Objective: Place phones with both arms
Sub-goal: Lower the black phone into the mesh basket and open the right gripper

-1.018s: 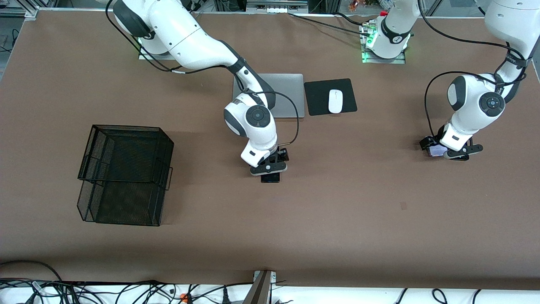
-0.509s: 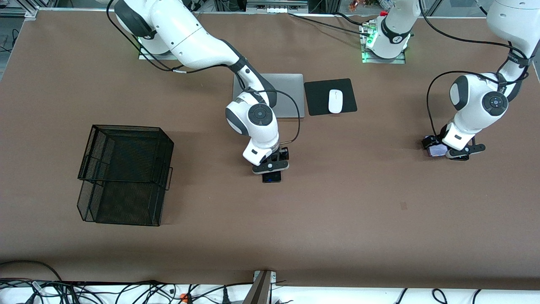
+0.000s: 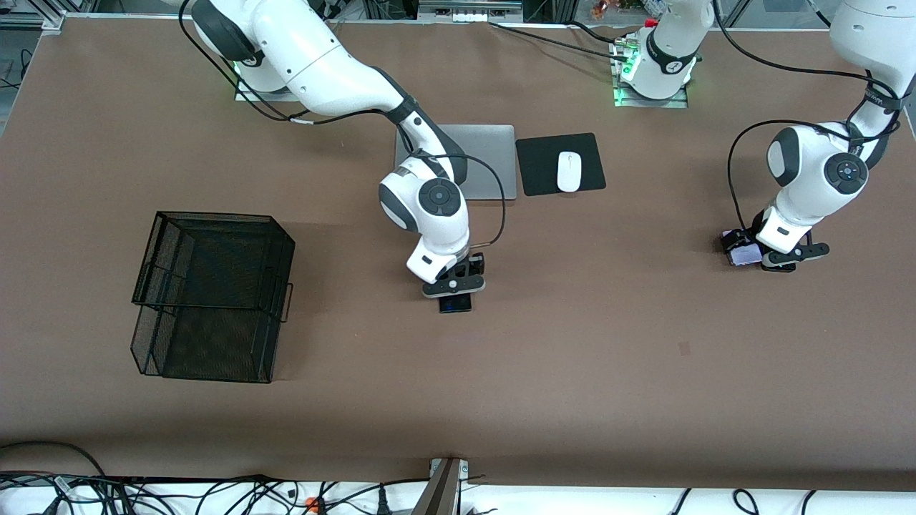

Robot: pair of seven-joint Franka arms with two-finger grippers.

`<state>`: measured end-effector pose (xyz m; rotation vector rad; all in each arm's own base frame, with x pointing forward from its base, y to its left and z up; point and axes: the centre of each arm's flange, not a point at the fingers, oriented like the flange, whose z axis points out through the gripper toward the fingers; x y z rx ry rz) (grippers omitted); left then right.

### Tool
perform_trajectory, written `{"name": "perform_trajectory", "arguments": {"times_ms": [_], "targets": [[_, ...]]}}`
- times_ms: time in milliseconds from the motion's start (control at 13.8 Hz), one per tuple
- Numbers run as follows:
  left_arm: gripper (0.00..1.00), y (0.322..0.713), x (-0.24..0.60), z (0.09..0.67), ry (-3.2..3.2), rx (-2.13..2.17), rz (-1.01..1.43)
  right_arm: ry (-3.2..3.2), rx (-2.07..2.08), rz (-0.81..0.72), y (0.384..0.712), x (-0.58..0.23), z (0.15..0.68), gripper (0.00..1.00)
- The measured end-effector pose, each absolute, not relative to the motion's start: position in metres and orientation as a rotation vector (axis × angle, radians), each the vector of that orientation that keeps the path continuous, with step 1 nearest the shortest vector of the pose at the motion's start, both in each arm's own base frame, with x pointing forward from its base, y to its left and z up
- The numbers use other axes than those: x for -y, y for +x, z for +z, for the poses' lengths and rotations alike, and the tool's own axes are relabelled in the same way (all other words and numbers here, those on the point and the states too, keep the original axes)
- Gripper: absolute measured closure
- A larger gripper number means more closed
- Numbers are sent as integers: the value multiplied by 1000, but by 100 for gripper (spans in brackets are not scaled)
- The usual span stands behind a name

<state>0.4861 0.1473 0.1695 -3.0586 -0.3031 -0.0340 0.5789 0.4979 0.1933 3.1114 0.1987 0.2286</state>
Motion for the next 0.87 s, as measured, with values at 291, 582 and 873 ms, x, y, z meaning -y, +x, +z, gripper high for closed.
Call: {"name": "perform_trajectory", "arguments": {"times_ms": [291,582,873], "targets": [[0,486,-147,169,-3060,302,-36,3029,-57,233,619,-442,315,22],[0,487,-139,161,-3070,298,-38,3057,-52,75,677,-272,425,22],[0,487,-136,155,-3077,296,-47,3058,-136,-126,690,-81,447,22]]}}
